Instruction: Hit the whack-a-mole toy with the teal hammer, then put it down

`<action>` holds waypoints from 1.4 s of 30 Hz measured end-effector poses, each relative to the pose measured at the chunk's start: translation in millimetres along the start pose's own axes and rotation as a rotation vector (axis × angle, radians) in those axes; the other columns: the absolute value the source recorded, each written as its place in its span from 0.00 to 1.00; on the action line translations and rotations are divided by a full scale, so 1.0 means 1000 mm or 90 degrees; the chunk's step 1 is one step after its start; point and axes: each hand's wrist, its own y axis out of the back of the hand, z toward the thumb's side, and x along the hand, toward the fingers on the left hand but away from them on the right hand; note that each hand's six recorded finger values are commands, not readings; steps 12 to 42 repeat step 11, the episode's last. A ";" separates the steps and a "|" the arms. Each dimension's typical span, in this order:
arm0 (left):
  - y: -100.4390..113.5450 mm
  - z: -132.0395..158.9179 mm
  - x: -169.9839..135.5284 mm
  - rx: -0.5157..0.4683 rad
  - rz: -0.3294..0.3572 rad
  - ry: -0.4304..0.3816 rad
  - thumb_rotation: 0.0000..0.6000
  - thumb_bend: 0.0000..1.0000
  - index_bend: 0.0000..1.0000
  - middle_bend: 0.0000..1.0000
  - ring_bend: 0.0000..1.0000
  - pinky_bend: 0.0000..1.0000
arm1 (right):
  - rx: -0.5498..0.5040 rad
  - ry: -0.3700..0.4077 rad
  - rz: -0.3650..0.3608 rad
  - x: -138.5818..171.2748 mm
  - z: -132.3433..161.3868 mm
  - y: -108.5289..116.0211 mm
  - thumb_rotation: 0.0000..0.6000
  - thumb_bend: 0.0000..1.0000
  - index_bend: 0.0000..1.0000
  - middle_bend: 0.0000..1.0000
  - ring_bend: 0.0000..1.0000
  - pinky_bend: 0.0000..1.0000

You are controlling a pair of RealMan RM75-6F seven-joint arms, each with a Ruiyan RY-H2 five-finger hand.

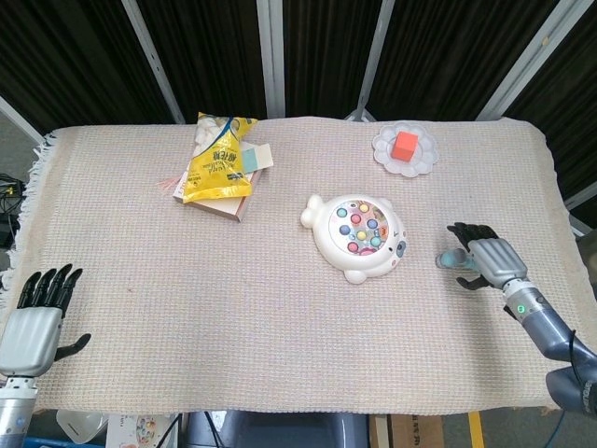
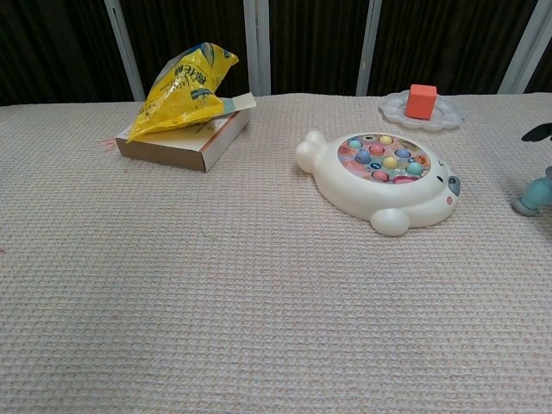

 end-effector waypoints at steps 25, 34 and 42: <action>-0.001 -0.017 -0.005 -0.009 0.017 0.020 1.00 0.15 0.00 0.00 0.00 0.00 | -0.046 -0.015 -0.233 0.100 -0.012 0.009 1.00 0.30 0.12 0.13 0.07 0.00; -0.001 -0.017 -0.005 -0.009 0.017 0.020 1.00 0.15 0.00 0.00 0.00 0.00 | -0.046 -0.015 -0.233 0.100 -0.012 0.009 1.00 0.30 0.12 0.13 0.07 0.00; -0.001 -0.017 -0.005 -0.009 0.017 0.020 1.00 0.15 0.00 0.00 0.00 0.00 | -0.046 -0.015 -0.233 0.100 -0.012 0.009 1.00 0.30 0.12 0.13 0.07 0.00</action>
